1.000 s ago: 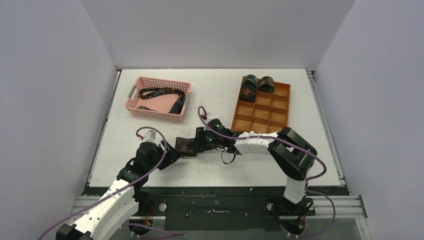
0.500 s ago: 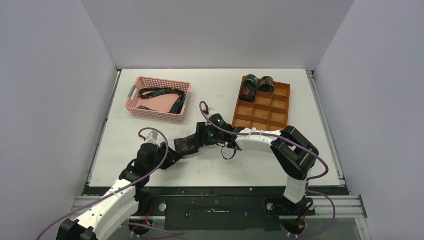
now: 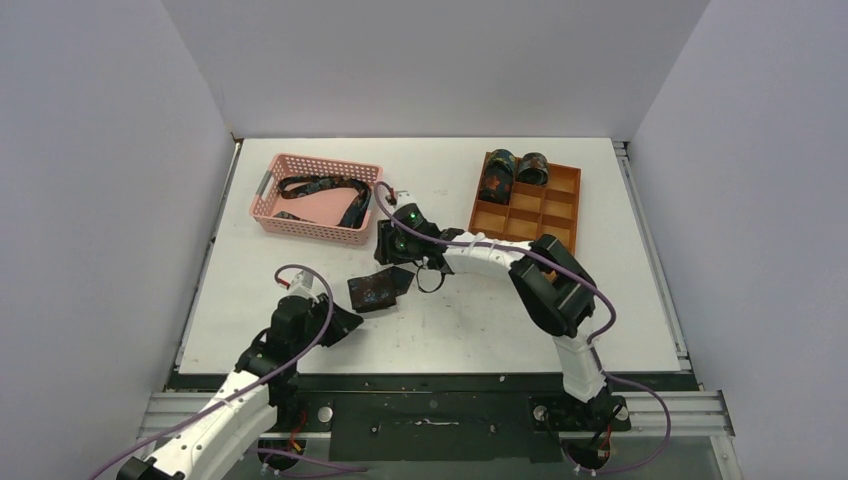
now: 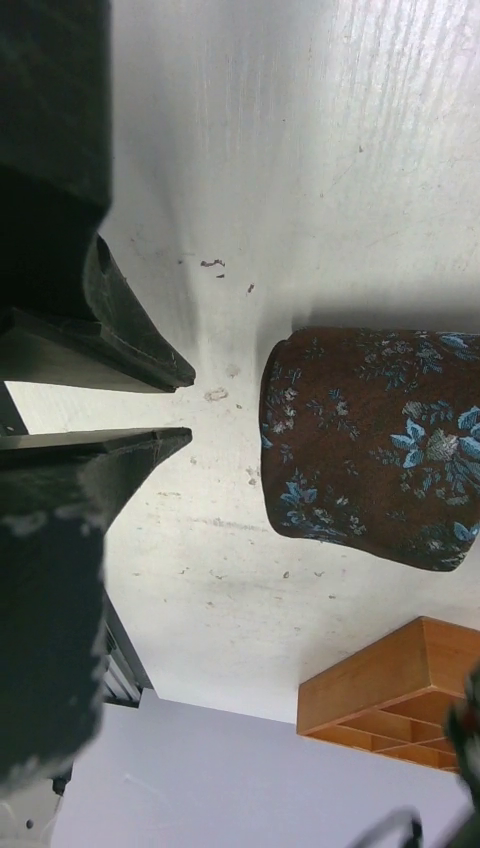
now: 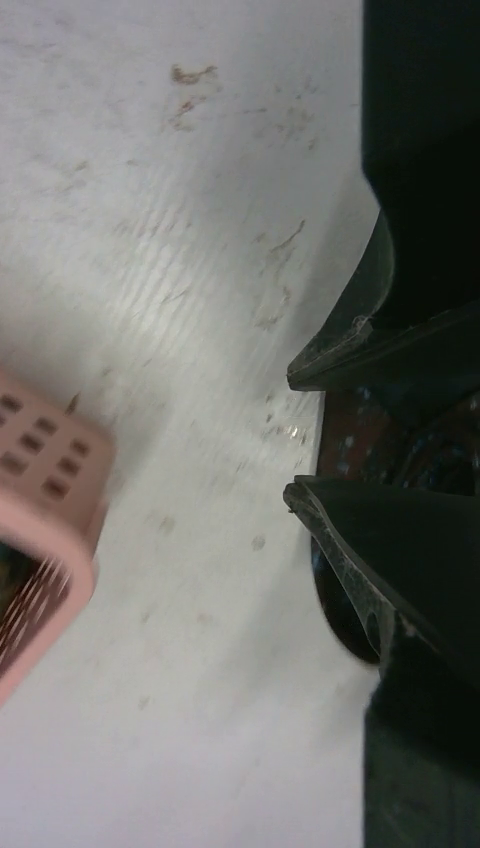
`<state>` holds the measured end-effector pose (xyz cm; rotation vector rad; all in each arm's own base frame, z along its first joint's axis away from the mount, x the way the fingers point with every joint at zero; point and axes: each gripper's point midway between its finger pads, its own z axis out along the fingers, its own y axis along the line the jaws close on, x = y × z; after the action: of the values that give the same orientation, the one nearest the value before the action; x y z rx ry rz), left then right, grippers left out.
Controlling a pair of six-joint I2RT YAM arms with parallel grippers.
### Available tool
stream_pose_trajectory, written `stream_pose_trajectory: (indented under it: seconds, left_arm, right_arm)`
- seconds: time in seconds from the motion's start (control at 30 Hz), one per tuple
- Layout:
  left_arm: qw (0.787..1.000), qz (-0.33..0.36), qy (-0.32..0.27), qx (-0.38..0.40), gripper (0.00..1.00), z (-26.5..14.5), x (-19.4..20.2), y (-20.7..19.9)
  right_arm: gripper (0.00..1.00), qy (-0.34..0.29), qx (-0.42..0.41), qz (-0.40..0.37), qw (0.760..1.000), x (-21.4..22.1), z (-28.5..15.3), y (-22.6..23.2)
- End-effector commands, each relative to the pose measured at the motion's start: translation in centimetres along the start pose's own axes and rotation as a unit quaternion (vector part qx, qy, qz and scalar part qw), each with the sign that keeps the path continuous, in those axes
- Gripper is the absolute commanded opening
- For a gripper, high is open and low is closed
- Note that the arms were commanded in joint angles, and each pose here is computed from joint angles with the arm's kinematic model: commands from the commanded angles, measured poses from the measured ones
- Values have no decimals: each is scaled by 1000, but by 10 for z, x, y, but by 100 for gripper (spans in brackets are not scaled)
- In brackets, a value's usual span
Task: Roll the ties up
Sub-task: Roll the tie at the center of the board.
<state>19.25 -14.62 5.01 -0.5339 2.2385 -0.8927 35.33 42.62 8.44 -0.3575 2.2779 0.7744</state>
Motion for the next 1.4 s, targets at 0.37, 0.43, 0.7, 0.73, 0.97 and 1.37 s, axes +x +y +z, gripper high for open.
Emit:
stream_pose_trajectory:
  seconds: [0.37,0.43,0.7,0.73,0.97,1.37]
  left_arm:
    - [1000,-7,-4,29,18,0,-2,-11]
    - [1000,-4,1,31,18,1,0,-12]
    - [999,11,25,43,18,3,6,-16]
    - [999,11,27,44,18,3,6,-17]
    - [998,14,29,56,18,1,6,-23]
    - [999,-45,10,-12,2,-13,12,4]
  right_arm:
    - [34,53,95,34,993,83,-14,-80]
    - [34,60,101,34,992,98,-25,-83]
    - [34,92,149,-19,984,161,-60,-85]
    - [33,90,159,-19,983,164,-64,-87]
    - [33,68,172,-20,983,158,-86,-89]
    - [39,17,126,-46,991,33,-51,-54]
